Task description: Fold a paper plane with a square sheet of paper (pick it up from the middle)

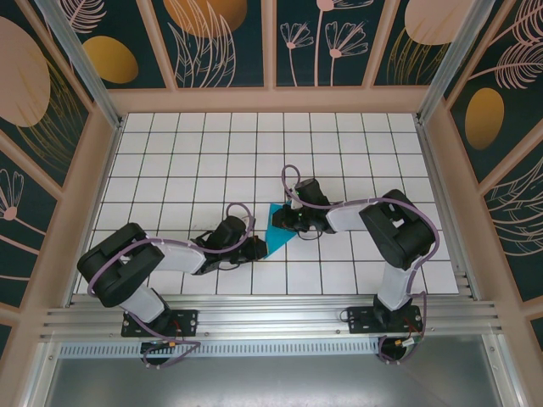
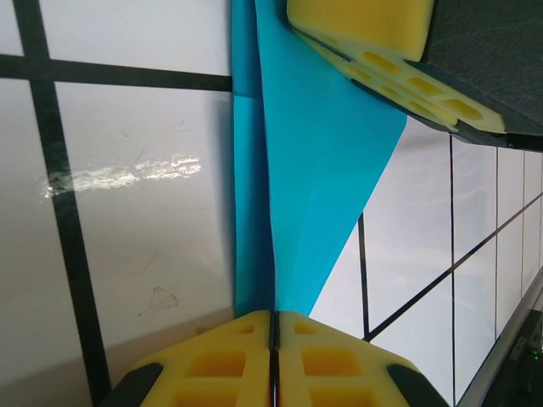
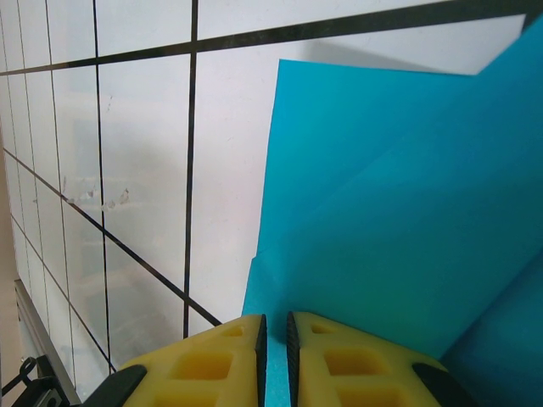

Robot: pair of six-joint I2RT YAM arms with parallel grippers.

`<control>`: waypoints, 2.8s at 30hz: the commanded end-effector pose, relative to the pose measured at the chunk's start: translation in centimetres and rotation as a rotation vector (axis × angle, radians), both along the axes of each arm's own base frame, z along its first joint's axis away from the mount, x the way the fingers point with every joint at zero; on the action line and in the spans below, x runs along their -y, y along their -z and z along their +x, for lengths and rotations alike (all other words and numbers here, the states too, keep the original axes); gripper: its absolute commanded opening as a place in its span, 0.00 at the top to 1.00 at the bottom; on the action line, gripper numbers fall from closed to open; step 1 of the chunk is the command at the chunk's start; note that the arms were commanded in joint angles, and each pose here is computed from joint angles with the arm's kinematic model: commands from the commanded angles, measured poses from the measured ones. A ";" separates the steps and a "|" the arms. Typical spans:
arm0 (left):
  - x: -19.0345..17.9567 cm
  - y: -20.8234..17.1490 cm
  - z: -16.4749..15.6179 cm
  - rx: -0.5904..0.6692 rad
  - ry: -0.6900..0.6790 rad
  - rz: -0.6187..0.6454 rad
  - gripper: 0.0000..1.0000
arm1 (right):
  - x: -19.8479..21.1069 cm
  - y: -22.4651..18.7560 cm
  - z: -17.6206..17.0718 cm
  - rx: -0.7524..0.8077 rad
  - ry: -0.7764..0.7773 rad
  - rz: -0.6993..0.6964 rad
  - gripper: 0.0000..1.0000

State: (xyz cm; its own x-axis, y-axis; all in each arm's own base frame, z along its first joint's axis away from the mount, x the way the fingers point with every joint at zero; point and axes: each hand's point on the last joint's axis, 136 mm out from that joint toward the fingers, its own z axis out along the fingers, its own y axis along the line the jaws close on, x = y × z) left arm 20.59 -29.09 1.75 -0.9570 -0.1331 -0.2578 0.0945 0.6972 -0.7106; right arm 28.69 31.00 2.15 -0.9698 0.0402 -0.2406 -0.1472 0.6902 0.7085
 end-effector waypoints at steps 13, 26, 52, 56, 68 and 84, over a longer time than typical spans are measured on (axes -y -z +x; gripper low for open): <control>-2.5 3.8 -3.6 -0.169 0.005 0.121 0.98 | 2.6 4.3 -1.8 -0.093 0.043 -0.159 0.82; -3.4 5.5 -3.9 -0.228 -0.003 0.233 1.00 | 2.9 4.8 -1.9 -0.104 0.045 -0.190 0.83; 1.2 -5.9 1.6 0.043 -0.034 0.022 0.77 | 2.7 5.5 -2.2 -0.104 0.030 -0.216 0.83; 2.4 -5.4 2.1 0.029 -0.023 -0.001 0.80 | 2.7 5.8 -2.3 -0.109 0.029 -0.218 0.83; 1.9 -1.1 0.3 -0.083 -0.010 0.016 0.83 | 2.7 5.9 -2.3 -0.113 0.030 -0.220 0.83; -1.1 2.6 -3.1 -0.198 -0.025 0.055 0.84 | 3.0 6.4 -2.6 -0.121 0.034 -0.234 0.84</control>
State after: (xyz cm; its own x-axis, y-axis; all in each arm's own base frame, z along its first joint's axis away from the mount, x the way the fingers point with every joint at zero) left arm 20.09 -29.52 1.52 -0.9696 -0.1691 -0.1768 0.0072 0.7026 -0.7115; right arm 28.50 31.25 1.77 -0.9708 0.0363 -0.2373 -0.1398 0.7180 0.6818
